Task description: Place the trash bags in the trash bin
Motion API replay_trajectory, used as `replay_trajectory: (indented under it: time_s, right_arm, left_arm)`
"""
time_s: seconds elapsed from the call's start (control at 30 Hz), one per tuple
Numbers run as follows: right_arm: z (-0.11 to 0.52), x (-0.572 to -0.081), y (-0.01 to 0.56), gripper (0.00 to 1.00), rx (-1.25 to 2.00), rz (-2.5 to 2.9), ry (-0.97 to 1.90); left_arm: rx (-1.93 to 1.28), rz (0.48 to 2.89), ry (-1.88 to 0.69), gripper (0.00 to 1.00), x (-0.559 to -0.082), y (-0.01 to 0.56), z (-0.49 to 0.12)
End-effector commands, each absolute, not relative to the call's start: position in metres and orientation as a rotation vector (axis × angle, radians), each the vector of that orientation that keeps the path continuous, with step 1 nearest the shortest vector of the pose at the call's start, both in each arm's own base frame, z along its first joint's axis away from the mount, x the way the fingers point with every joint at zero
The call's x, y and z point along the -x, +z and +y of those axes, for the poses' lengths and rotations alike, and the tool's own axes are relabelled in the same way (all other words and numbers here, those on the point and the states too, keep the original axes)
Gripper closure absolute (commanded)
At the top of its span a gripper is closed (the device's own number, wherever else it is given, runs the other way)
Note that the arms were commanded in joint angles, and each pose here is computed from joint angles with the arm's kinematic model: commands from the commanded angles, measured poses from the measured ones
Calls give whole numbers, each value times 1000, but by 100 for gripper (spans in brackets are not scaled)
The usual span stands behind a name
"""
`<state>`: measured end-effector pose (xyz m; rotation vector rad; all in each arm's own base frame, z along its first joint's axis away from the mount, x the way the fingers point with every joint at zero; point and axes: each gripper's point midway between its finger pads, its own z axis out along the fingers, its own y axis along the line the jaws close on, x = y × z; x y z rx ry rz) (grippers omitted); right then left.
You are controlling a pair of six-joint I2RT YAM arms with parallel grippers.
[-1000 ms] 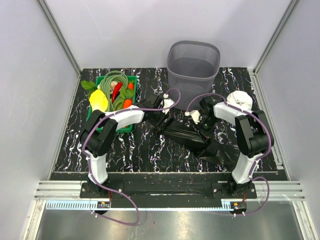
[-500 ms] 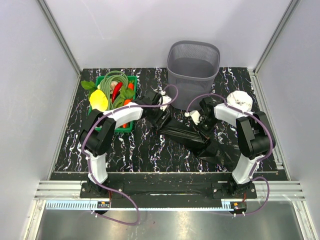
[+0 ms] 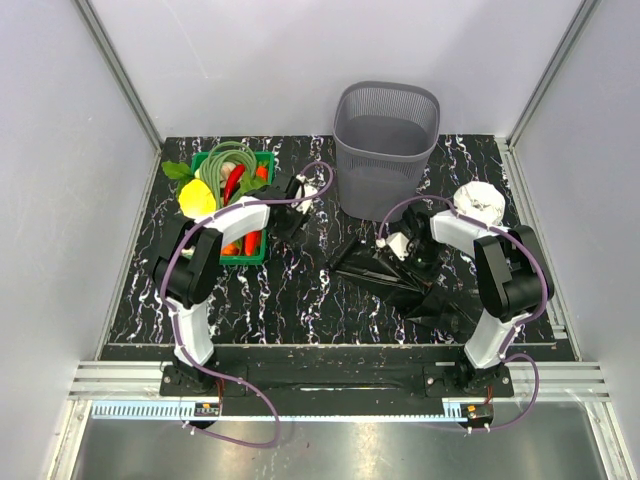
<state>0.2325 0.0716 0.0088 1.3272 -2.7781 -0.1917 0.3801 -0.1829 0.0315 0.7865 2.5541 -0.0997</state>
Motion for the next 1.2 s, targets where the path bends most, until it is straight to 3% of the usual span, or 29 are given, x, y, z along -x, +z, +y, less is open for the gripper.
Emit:
replay_trajectory:
  time_s: [0.0, 0.2, 0.6, 0.8, 1.17]
  right_arm:
    - [64, -234, 16, 100, -1349, -2771, -155]
    - [68, -239, 13, 100, -1338, -2790, -168]
    - [76, -255, 2, 100, -1242, -2845, -162]
    - [79, -257, -1, 100, -1192, -2858, -176]
    - [79, -256, -9, 100, -1143, -2852, -194]
  left_arm:
    - [-810, 2471, -197, 44, -387, 64, -198]
    - [-897, 2374, -530, 43, -366, 92, -246]
    - [-940, 2362, -793, 38, -330, 93, -337]
    - [-877, 2372, -789, 37, -325, 80, -359]
    - [-931, 2340, -545, 35, -325, 52, -373]
